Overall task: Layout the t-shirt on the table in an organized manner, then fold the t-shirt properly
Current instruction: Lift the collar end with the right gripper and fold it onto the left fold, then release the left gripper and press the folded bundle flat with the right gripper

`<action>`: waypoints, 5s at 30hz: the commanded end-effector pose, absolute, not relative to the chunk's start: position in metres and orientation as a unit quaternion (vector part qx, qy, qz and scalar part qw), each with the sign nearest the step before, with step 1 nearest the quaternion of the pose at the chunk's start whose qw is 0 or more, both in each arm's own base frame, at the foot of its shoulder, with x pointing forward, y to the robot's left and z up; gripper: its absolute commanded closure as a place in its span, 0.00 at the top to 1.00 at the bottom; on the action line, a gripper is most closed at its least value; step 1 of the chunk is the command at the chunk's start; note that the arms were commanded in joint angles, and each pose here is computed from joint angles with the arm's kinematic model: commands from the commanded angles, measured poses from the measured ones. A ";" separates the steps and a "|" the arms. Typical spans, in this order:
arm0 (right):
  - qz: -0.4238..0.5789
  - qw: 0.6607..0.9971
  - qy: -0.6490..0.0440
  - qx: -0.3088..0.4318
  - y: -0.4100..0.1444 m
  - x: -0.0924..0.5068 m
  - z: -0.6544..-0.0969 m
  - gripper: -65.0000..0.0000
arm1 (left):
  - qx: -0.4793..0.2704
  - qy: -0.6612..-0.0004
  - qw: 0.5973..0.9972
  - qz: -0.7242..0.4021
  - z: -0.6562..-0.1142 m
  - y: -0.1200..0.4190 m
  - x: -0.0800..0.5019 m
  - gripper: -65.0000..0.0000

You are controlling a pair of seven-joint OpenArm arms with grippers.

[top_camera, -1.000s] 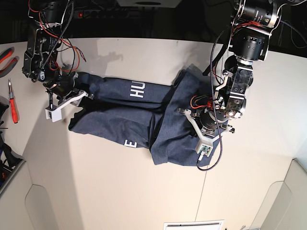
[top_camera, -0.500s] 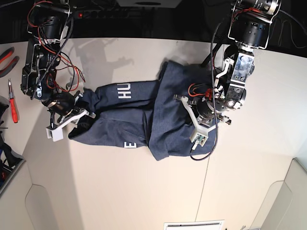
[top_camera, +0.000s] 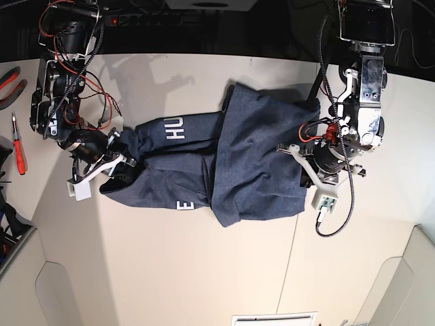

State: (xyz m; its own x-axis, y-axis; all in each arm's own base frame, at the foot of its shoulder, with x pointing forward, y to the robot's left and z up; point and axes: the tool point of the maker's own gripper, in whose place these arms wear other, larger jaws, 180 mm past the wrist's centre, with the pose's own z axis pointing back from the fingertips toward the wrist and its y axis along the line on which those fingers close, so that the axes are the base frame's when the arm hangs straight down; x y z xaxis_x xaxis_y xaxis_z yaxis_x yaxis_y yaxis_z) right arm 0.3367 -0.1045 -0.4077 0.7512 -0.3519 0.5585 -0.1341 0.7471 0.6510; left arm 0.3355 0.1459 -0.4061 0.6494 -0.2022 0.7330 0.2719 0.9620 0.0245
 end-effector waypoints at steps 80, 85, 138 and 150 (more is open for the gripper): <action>0.191 0.754 -0.599 0.193 0.055 0.452 -0.207 0.00 | -0.251 -0.486 0.836 -0.038 -0.320 0.162 0.318 0.00; 0.169 0.768 -0.583 0.206 0.039 0.481 -0.212 0.00 | -0.387 -0.477 0.787 -0.062 -0.298 0.106 0.305 0.00; 0.335 0.788 -0.422 0.299 0.165 0.344 -0.338 0.00 | 0.206 -0.405 0.891 0.000 -0.344 0.352 0.355 0.00; 0.288 0.913 -0.248 0.146 0.059 0.323 -0.503 0.00 | 0.196 -0.358 0.912 0.048 -0.384 0.375 0.292 0.00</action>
State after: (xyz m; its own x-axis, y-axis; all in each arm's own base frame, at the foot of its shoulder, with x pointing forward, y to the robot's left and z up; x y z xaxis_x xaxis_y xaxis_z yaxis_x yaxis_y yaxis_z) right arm 0.3229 0.0974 -0.4844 0.6826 0.3925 0.6164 -0.6258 0.7495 0.2158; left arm 0.2817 0.3676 -0.3997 0.7690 -0.0281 0.6386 -0.2186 0.9272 0.3041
